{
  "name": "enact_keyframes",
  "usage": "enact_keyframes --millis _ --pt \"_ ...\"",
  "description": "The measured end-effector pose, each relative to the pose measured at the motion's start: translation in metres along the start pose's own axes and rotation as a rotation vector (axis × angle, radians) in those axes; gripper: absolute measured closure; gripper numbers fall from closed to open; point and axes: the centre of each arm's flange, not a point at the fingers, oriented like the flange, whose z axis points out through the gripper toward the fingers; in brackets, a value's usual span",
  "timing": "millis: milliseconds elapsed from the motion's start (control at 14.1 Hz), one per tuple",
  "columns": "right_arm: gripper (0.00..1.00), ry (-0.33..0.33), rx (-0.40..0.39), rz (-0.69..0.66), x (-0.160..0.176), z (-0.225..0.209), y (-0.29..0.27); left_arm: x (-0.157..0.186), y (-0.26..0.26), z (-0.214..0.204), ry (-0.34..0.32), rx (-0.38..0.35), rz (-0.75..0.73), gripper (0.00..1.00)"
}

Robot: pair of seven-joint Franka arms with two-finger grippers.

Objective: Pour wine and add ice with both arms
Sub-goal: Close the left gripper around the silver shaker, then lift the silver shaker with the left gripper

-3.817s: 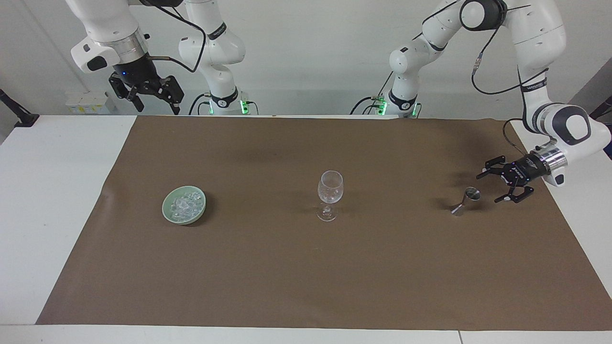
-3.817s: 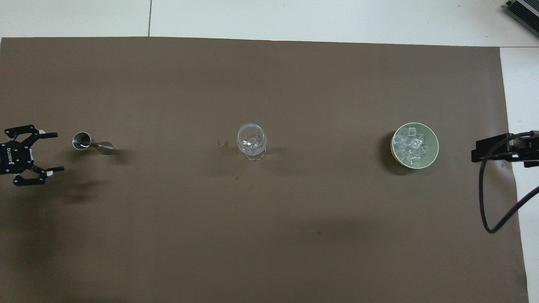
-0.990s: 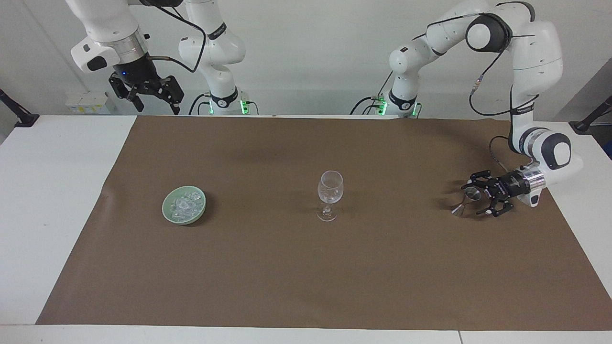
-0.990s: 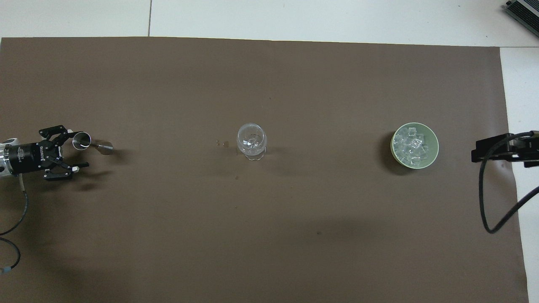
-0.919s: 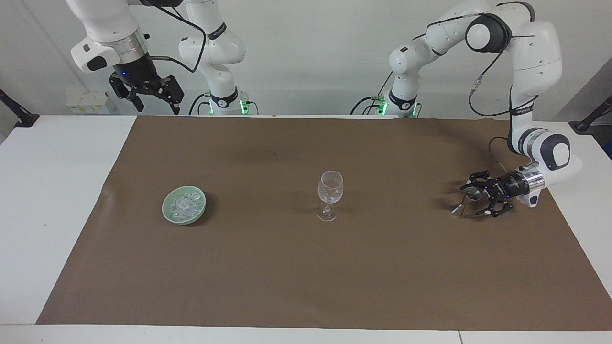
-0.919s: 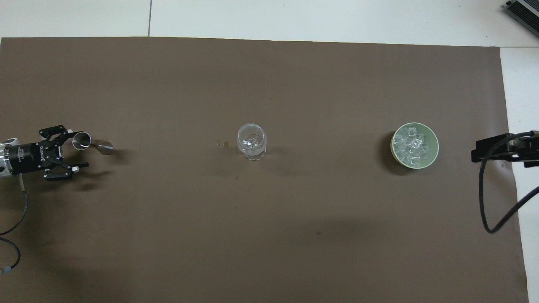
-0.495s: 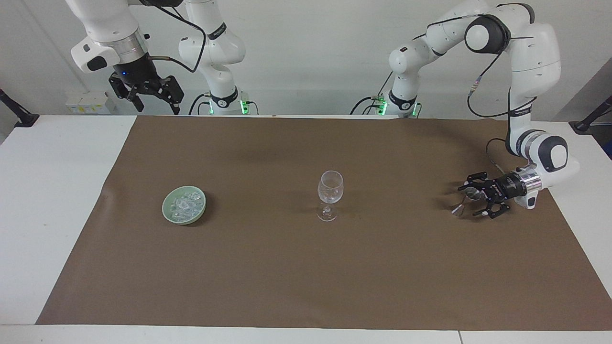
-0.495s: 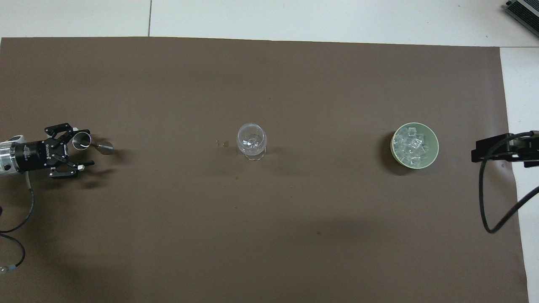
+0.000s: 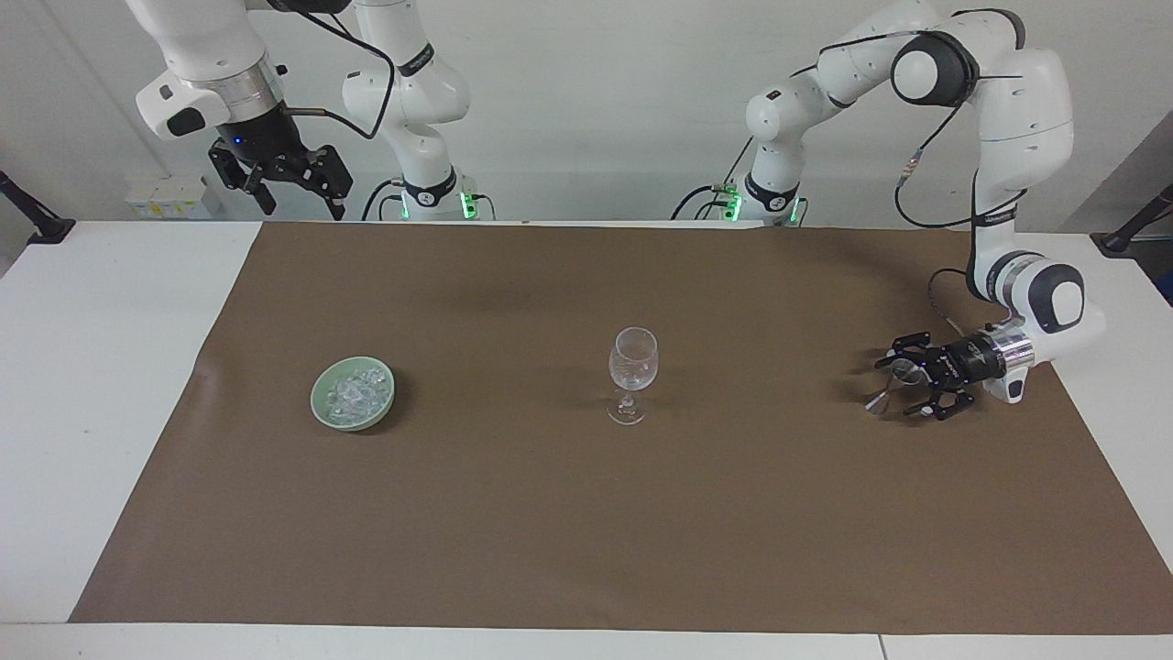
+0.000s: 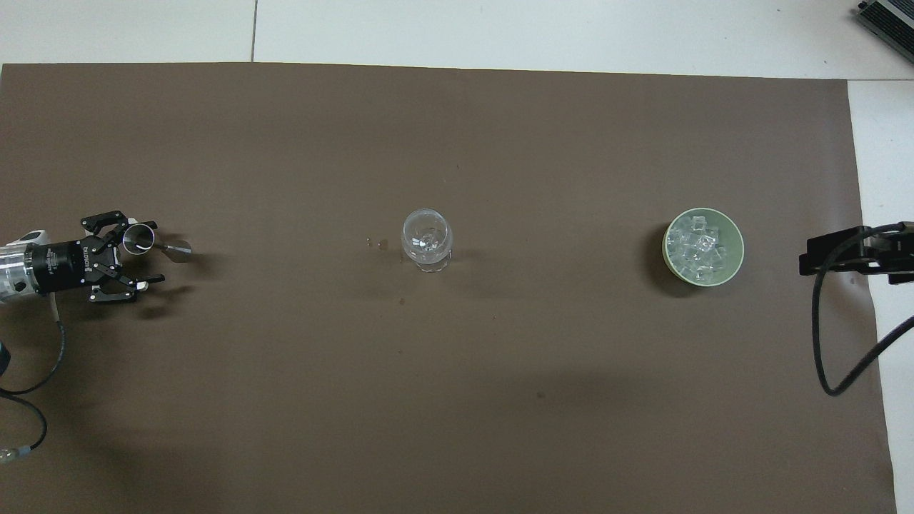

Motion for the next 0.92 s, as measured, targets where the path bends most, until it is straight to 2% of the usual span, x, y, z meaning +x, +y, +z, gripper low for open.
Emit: enact_keyframes --millis 495,566,919 --pt "0.0 0.0 0.0 0.0 0.0 0.0 0.0 -0.001 0.0017 0.0034 -0.015 -0.009 0.004 0.11" --pt "0.0 0.0 0.0 0.0 0.0 0.0 0.0 -0.001 0.0018 0.0036 -0.016 -0.01 0.006 0.16" --pt "0.0 0.0 0.0 0.0 0.0 0.0 0.0 -0.001 0.0019 0.0037 -0.017 -0.011 0.03 0.22"
